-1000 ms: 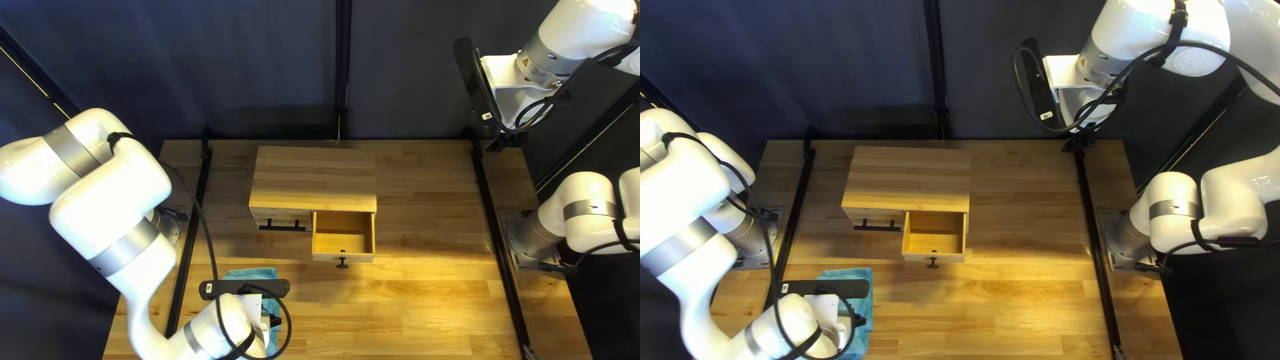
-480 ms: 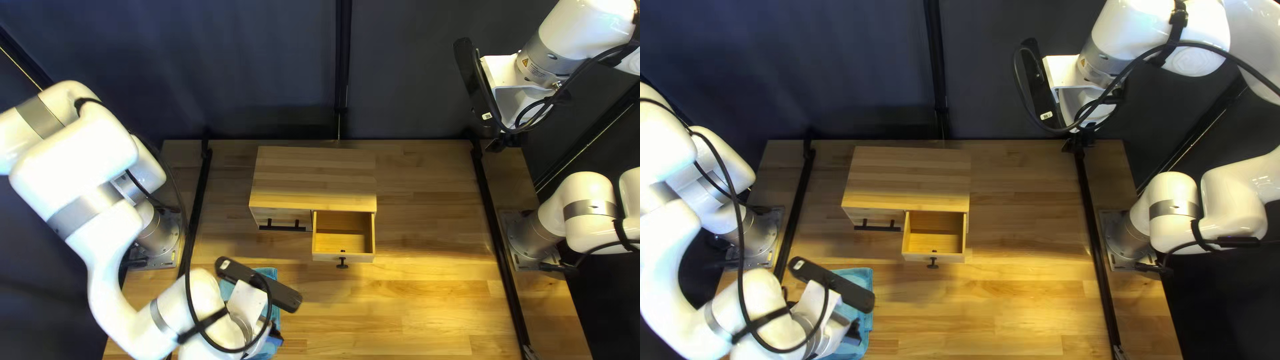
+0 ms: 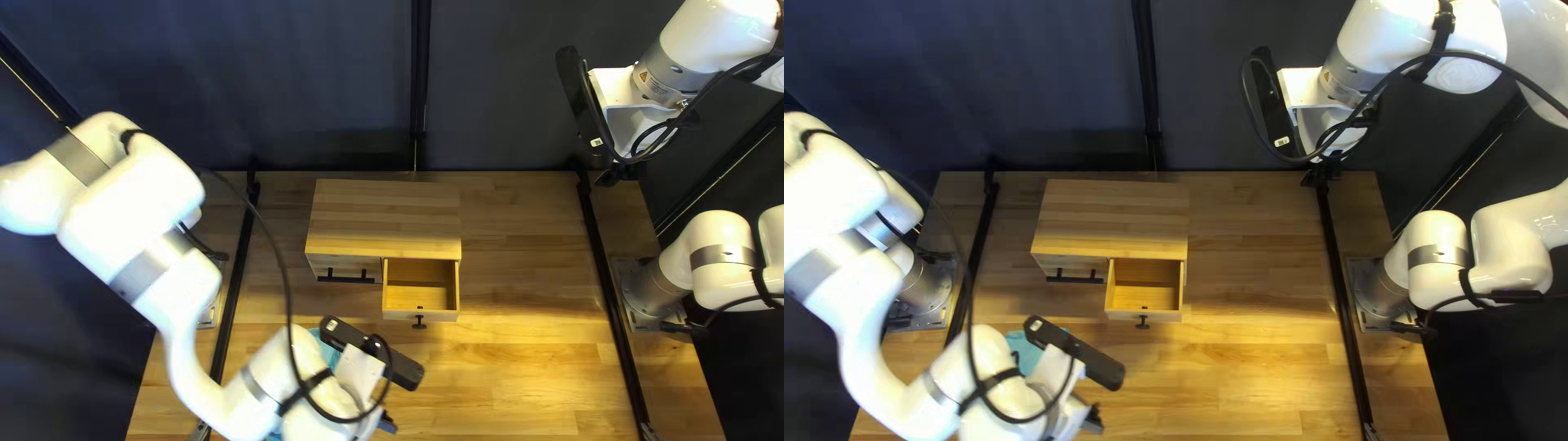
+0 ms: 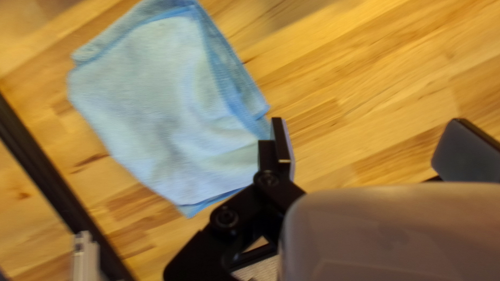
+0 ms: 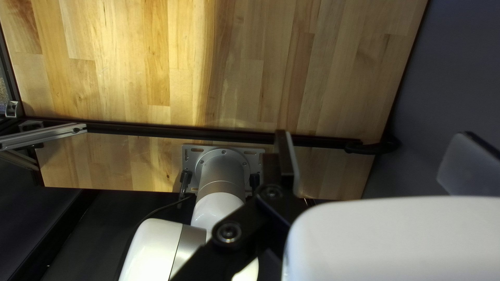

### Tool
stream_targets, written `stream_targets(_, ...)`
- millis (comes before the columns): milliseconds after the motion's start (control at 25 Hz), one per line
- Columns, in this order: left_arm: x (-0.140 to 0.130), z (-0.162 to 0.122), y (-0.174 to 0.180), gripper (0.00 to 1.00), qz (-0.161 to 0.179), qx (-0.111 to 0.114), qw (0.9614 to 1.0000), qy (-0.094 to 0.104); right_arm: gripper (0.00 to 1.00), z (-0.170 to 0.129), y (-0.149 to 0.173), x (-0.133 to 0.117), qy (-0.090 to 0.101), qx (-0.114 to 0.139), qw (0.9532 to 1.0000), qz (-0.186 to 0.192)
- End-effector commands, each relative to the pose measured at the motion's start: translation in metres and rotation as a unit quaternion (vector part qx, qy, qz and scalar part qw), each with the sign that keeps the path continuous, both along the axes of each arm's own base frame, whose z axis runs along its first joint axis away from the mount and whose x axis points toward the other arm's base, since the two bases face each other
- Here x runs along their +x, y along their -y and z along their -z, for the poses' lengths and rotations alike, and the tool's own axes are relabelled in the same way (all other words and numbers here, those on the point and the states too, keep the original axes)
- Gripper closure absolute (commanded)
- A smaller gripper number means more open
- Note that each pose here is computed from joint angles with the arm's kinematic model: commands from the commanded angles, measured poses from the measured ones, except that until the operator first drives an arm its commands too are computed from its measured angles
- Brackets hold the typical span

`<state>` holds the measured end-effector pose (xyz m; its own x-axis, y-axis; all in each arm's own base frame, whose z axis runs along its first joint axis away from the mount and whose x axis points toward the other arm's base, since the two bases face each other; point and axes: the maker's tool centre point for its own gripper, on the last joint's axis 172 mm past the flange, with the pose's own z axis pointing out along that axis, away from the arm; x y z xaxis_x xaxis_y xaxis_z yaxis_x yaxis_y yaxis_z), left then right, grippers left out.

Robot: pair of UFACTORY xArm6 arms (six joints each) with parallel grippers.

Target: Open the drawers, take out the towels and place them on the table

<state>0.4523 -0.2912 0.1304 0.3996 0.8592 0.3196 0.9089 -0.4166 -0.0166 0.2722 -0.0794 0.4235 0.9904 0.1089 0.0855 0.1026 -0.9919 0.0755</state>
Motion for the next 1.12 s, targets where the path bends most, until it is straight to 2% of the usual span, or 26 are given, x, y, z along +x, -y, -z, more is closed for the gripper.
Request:
stream_targets(40, 0.027, 0.006, -0.008, 0.0, -0.024, 0.012, 0.9995, 0.015, 0.0, 0.0, 0.0, 0.0, 0.0, 0.0, 1.0, 0.0)
stream_targets(440, 0.071, 0.01, -0.035, 0.0, -0.058, 0.039, 0.9968, 0.039, 0.0, 0.0, 0.0, 0.0, 0.0, 0.0, 1.0, 0.0)
stream_targets(1120, 0.077, 0.017, -0.115, 0.0, -0.109, 0.084, 0.9886, 0.061, 0.0, 0.0, 0.0, 0.0, 0.0, 0.0, 1.0, 0.0)
